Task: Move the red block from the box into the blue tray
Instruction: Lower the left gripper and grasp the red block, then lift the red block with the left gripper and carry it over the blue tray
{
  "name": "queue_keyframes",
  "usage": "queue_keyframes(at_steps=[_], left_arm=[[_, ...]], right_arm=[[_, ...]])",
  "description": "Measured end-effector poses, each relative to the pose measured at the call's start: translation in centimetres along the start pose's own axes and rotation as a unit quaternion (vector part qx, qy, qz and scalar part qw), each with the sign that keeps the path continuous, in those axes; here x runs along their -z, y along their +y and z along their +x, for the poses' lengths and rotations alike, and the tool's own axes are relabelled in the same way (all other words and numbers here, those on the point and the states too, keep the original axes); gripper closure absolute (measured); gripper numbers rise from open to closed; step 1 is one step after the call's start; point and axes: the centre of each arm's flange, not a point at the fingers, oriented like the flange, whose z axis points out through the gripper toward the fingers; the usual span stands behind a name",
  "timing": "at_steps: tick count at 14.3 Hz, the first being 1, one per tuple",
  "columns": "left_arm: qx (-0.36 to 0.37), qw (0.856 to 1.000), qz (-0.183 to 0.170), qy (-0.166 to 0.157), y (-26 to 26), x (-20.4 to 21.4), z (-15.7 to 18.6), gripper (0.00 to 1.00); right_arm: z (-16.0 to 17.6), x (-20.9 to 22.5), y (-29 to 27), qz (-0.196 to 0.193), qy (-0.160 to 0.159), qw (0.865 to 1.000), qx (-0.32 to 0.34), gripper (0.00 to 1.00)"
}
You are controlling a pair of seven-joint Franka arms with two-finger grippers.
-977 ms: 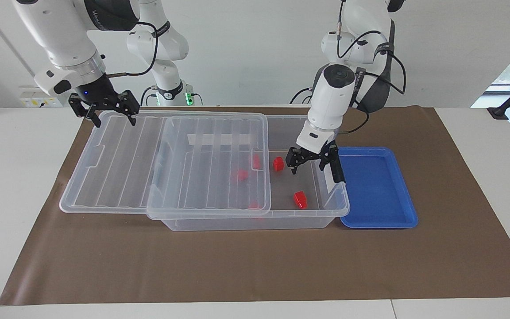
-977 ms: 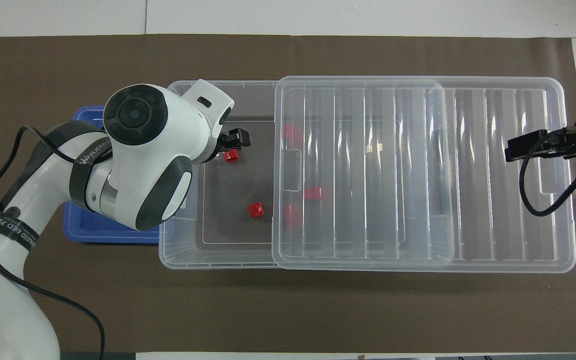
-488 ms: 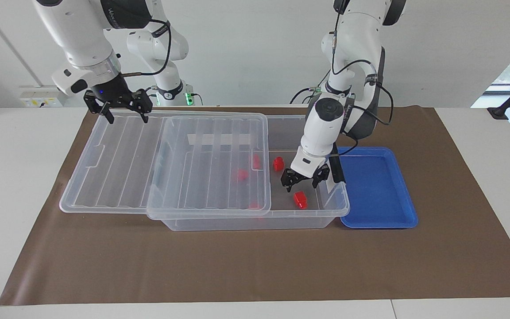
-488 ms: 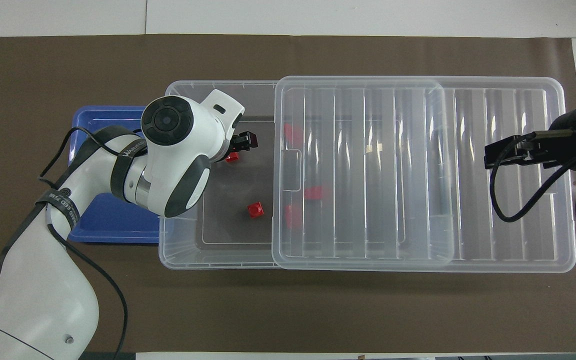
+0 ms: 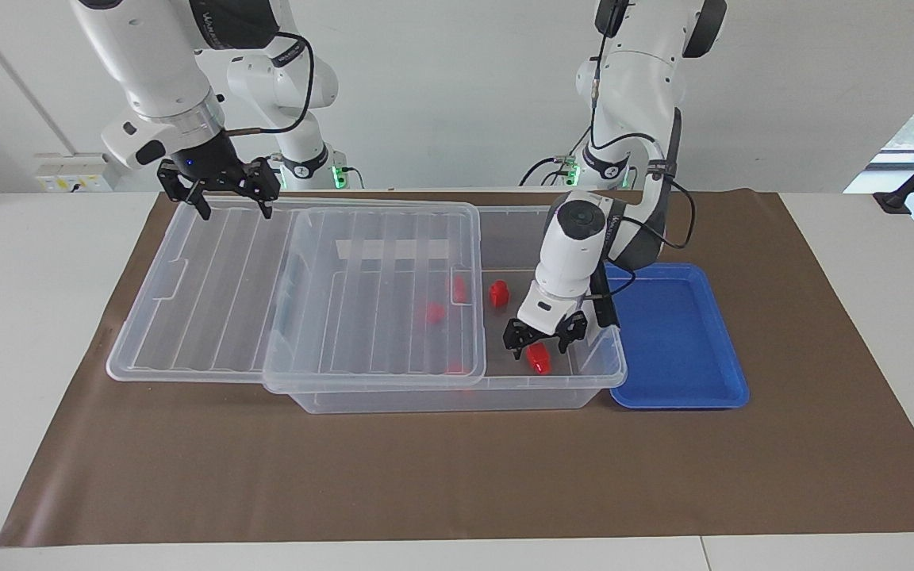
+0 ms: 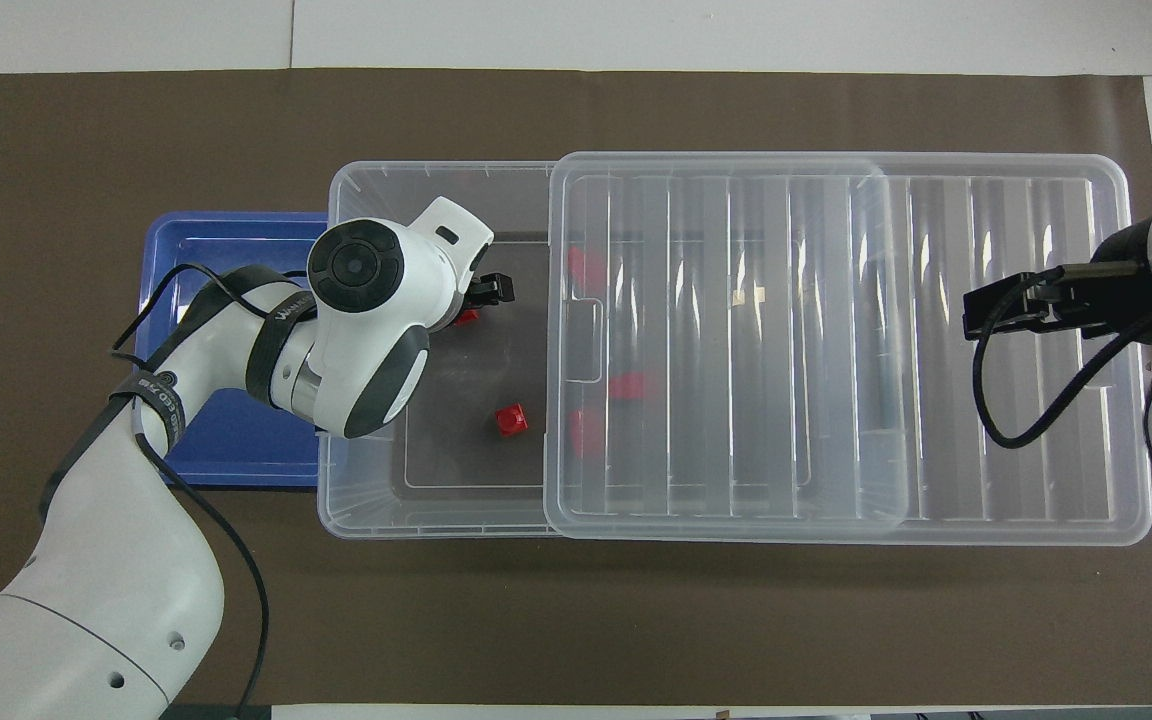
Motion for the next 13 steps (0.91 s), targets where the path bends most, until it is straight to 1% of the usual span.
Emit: queue_keyframes(at_steps=[2, 3, 4, 5, 6, 7, 8, 9, 11, 13], left_arm=[[-0.002, 1.0, -0.007, 0.011, 0.0, -0.3, -0.1, 0.05], [-0.003, 1.0, -0.014, 0.021, 0.0, -0.4, -0.2, 0.14], [-0.003, 0.999, -0.019, 0.027, -0.1, -0.7, -0.3, 0.14], [-0.003, 0.999, -0.021, 0.029, -0.1, -0.9, -0.4, 0.2], [-0.003, 0.999, -0.022, 0.031, -0.2, -0.9, -0.4, 0.31], [-0.002, 0.999, -0.022, 0.031, -0.2, -0.9, -0.4, 0.47], [-0.002, 0.999, -0.023, 0.032, -0.2, -0.9, -0.4, 0.57], [-0.002, 0.999, -0.023, 0.033, -0.2, -0.7, -0.3, 0.66], [-0.001, 0.999, -0.025, 0.039, -0.2, 0.8, -0.1, 0.66], [0.001, 0.999, -0.015, 0.036, -0.6, 4.9, -0.1, 0.66]], right_arm=[[0.0, 0.0, 0.0, 0.0, 0.0, 1.0, 0.0, 0.0], [0.0, 0.0, 0.0, 0.0, 0.0, 1.0, 0.0, 0.0], [0.0, 0.0, 0.0, 0.0, 0.0, 1.0, 0.0, 0.0], [0.0, 0.0, 0.0, 0.0, 0.0, 1.0, 0.0, 0.0], [0.0, 0.0, 0.0, 0.0, 0.0, 1.0, 0.0, 0.0], [0.0, 0.0, 0.0, 0.0, 0.0, 1.0, 0.0, 0.0], [0.0, 0.0, 0.0, 0.0, 0.0, 1.0, 0.0, 0.0], [0.0, 0.0, 0.0, 0.0, 0.0, 1.0, 0.0, 0.0], [0.0, 0.0, 0.1, 0.0, 0.0, 1.0, -0.001, 0.0], [0.0, 0.0, 0.1, 0.0, 0.0, 1.0, -0.001, 0.0]])
